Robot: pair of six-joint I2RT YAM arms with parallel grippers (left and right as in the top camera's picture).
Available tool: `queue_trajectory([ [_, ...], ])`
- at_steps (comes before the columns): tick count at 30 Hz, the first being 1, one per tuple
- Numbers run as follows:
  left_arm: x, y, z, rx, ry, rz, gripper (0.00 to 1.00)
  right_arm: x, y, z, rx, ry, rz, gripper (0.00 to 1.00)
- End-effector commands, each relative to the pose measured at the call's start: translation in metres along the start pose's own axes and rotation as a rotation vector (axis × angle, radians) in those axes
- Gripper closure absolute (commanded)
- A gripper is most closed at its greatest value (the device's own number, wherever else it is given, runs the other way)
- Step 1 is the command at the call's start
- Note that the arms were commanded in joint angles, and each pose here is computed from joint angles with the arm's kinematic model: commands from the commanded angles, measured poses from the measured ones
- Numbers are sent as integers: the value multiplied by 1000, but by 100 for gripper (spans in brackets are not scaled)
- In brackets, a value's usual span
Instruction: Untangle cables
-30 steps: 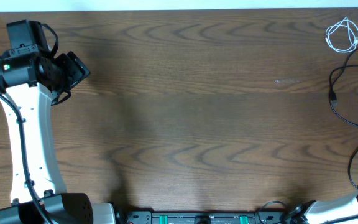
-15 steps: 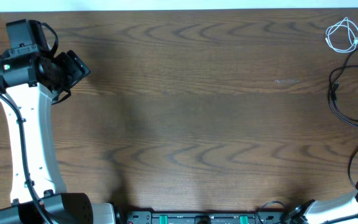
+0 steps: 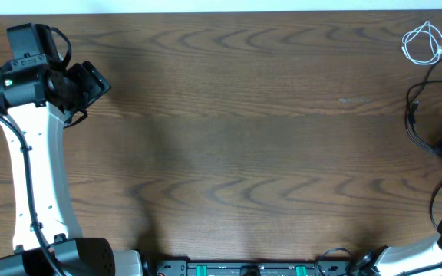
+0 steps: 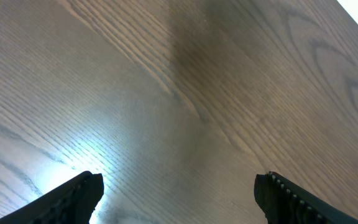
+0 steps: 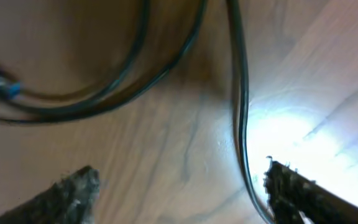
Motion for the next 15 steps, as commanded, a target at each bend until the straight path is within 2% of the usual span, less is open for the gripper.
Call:
queue_trajectory([
  [1,2,-1,5,12,6,12,17,-5,-13,19,1,-29,-21,23],
  [11,2,-1,5,12,6,12,17,-16,-29,39,5,-89,-43,41],
  [15,1,0,5,11,4,12,17,-18,-35,45,13,-97,-42,59],
])
Point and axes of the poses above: each gripper's point midway between its finger pads, its own z axis out along the fingers, its own x axis along the line the jaws close on, y = z × x, the point moved 4 cm from there along -z, back along the fingers, and after that the axes turned 13 degrees about -z, right-handed, at the moved point
